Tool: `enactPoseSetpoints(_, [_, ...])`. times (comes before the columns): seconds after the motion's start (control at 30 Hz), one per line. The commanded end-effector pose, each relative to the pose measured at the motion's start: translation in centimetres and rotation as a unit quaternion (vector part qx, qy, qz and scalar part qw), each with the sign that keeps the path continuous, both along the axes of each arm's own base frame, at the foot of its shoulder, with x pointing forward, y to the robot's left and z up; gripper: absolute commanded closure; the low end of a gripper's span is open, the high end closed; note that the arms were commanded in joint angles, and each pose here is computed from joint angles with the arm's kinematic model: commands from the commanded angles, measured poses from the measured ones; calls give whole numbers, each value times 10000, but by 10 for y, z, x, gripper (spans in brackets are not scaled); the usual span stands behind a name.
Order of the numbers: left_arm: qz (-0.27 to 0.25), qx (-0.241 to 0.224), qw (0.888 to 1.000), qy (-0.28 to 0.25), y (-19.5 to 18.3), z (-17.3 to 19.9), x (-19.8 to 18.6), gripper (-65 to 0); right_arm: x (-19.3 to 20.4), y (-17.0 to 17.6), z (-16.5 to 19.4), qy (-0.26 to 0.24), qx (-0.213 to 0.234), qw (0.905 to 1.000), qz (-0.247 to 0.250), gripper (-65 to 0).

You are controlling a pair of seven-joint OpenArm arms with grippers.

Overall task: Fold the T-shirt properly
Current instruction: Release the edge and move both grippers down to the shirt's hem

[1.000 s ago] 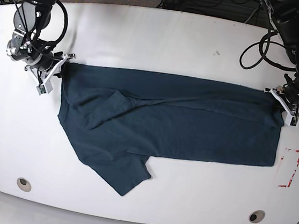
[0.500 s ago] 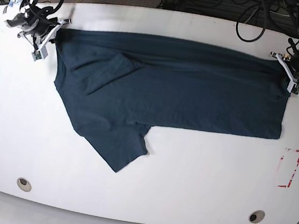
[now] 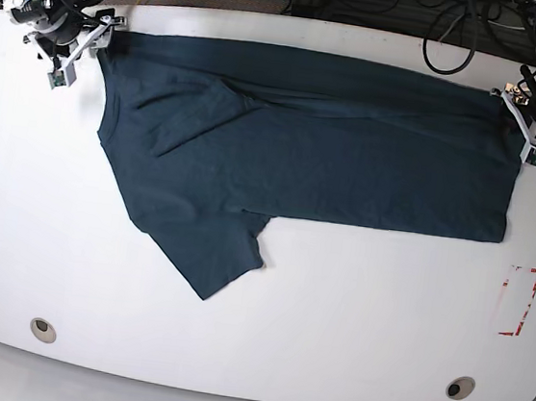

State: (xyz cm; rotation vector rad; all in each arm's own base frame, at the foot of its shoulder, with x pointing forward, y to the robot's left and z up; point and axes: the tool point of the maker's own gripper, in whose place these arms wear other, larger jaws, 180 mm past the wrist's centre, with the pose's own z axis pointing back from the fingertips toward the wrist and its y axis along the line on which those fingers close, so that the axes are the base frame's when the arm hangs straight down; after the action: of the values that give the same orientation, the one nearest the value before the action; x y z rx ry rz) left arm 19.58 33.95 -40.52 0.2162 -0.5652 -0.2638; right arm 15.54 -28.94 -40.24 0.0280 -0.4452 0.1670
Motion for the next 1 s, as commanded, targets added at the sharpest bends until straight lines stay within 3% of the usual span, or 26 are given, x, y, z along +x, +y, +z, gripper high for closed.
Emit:
enactPoseSetpoints(0.0, [-94,262,9994,-210,4,21,10,-382,14,-1,22,-386,-161,9991,51,-415])
enactPoseSetpoints(0.43, [-37,-193,9931,-1157,-8,73,46,-382,76,4,53,-1205,-110,9926,58,-417])
enactPoseSetpoints(0.63, [-22,-93,9884,-1519,-6,92,76,-379,124,10,56,-1451,171,9892,76,-415])
enactPoseSetpoints(0.97, [133,-243,9870,-1586,-4,87,113,-379,197,16,56,-1543,761,9851,69,-415])
